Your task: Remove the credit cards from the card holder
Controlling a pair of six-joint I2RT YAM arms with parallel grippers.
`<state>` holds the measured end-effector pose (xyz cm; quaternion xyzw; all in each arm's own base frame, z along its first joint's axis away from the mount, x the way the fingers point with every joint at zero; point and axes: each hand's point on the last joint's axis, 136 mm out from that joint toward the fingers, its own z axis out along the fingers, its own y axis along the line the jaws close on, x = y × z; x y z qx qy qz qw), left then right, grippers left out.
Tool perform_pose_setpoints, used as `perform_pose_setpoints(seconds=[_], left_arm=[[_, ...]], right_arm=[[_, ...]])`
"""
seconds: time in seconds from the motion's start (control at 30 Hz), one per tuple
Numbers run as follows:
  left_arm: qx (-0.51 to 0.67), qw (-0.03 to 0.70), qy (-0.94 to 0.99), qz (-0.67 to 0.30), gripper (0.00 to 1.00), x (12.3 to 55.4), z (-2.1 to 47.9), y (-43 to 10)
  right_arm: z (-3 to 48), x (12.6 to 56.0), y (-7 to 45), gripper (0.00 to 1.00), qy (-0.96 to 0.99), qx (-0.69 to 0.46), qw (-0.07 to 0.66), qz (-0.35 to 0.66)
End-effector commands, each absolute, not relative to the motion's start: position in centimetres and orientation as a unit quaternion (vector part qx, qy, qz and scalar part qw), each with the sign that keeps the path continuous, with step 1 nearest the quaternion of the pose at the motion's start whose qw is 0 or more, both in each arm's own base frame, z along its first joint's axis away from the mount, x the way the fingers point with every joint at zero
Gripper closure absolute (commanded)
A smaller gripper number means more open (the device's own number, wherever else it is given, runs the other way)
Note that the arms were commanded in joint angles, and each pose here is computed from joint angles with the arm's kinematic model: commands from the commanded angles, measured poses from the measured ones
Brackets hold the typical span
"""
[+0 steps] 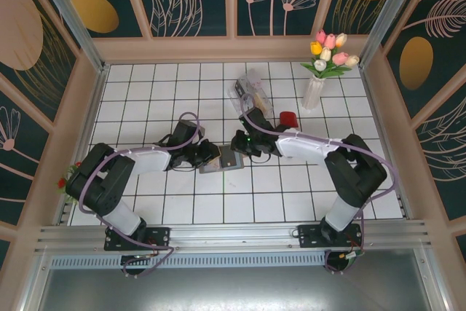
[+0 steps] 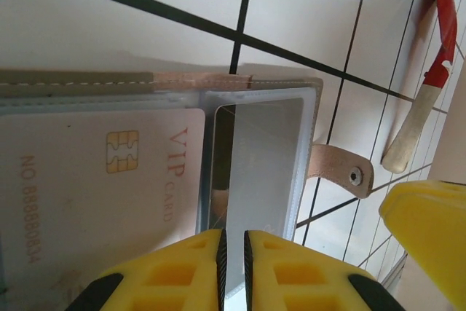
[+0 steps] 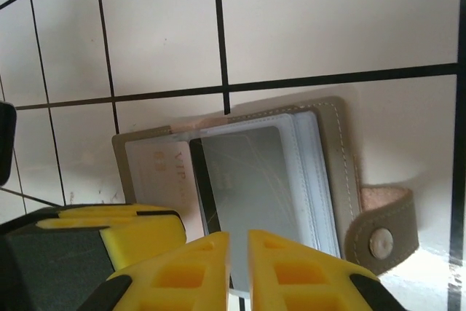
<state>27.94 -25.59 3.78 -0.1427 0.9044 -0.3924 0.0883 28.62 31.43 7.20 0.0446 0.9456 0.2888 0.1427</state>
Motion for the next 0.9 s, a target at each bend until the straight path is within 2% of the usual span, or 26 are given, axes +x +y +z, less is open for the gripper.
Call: perform_pose_setpoints(seconds=[0.0,0.5,0.87], left_arm=[[-0.141,0.076,0.898,-0.41,0.82,28.1,4.2,-26.6],[-0.142,0.074,0.92,-0.358,0.77,28.1,2.6,-25.4],[-0.115,0.064,0.906,-0.402,0.76,28.0,3.3,-26.9]], right_arm=[[6.8,28.6,32.1,0.84,0.949,0.036,0.128,0.285],[2.7,27.6,31.2,0.83,0.965,0.043,0.088,0.243],[1.2,26.7,30.6,0.83,0.969,0.051,0.07,0.231]])
